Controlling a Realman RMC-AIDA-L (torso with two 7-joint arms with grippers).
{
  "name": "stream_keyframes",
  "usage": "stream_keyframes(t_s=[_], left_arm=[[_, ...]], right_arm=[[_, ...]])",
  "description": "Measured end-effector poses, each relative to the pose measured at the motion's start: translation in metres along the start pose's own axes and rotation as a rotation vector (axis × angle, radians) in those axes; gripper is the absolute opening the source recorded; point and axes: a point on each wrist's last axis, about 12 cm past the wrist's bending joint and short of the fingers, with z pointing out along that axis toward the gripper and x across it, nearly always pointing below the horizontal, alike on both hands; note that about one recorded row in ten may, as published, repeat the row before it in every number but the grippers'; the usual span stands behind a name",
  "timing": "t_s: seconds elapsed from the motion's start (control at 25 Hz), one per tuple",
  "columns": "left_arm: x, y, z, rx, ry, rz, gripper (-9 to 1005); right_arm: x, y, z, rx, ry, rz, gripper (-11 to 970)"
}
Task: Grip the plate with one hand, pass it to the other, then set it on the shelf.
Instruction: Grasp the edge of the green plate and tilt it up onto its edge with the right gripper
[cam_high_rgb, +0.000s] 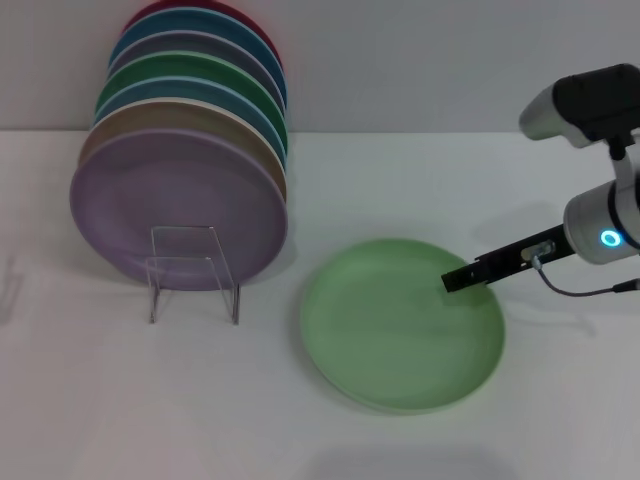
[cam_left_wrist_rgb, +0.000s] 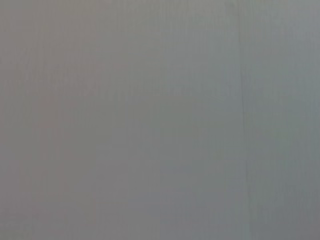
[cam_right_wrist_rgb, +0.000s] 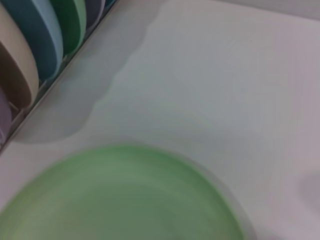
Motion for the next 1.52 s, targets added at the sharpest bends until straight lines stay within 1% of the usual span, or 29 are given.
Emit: stream_keyframes(t_s=[0.28,0.6,1.2,1.36,1.52], left_arm=[[0.000,0.000,0.000,0.003,0.001,0.000,796],[0.001,-0.004,0.000,0.025,0.006,0.000,796],[0.002,-0.005,0.003,0.028,0.014,-0.002,795],[0.003,-0.006,0.006,0.029,0.031,-0.003,795],[0.003,-0.006,0.008,0.033,0.029,0.006,795]], right_arm=[[0.002,0.001,0.005,0.007,0.023,-0.008,733],[0.008,-0.002,0.010,0.021,0.046,-0.001,704],[0.004,-0.002,0.013,0.024,0.034,-0.002,650],[0.005,-0.002,0.016,0.023,0.036,0.003,412],[0.004,-0.001,0.016,0.023,0.031,-0.001,275]])
